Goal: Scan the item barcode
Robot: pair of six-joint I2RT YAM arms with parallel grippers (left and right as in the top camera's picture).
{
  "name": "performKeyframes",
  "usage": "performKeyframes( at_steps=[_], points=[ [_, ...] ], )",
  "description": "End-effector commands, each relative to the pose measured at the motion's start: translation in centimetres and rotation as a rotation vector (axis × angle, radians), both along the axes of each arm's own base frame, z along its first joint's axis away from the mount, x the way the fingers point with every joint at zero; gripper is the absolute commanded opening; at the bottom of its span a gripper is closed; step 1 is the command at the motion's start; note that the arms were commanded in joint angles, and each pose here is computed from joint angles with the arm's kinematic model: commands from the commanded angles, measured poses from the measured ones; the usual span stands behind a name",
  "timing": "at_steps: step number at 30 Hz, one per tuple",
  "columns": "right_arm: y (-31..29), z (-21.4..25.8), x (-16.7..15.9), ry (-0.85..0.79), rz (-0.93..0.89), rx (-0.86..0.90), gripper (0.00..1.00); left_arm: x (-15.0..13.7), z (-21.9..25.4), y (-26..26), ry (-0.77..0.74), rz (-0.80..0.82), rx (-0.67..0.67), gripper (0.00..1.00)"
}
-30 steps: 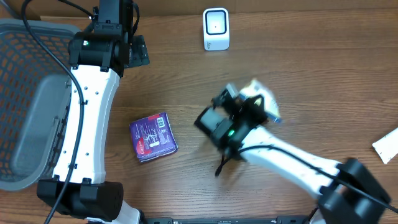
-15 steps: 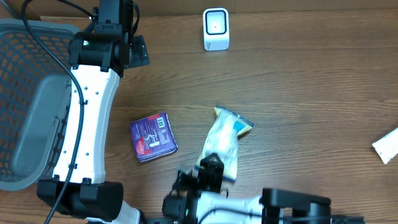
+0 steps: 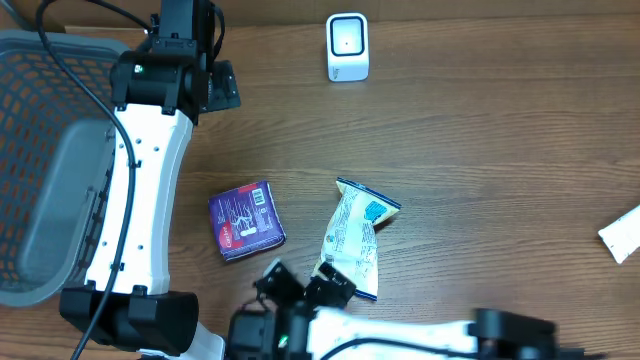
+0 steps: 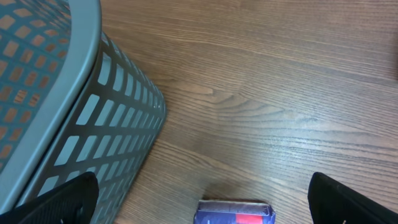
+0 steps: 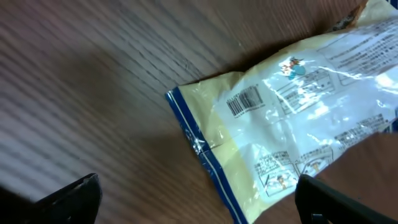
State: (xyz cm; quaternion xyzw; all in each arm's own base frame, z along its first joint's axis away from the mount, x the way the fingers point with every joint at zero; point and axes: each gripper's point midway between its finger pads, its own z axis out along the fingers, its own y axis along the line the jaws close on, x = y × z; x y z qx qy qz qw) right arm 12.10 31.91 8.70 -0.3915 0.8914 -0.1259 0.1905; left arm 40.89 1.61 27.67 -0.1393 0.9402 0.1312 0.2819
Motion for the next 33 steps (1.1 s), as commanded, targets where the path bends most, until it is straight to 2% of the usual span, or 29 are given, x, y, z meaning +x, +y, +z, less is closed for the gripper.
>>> performKeyframes(
  at_steps=[1,8,16,19,26,33],
  points=[
    [-0.6,3.9,1.5,0.100,-0.153,0.184,1.00,0.1,0.6,0.2,-0.023,0.019,-0.012,1.00],
    [-5.6,8.3,8.0,0.290,-0.473,0.453,1.00,-0.2,0.3,0.0,-0.005,0.010,-0.027,1.00],
    [-11.9,9.2,13.1,0.653,-0.635,0.814,1.00,-0.5,0.1,-0.2,0.012,0.005,-0.034,1.00],
    [-14.0,7.9,13.2,0.726,-0.629,0.912,1.00,-0.6,0.0,-0.2,0.017,0.005,-0.033,1.00],
    [-13.8,1.5,10.2,0.839,-0.542,1.042,1.00,-0.9,-0.2,-0.1,0.034,0.006,-0.031,1.00],
    [-13.2,-3.3,9.7,0.731,-0.431,1.138,1.00,-1.0,-0.2,-0.2,0.038,0.003,-0.037,1.00]
  ],
)
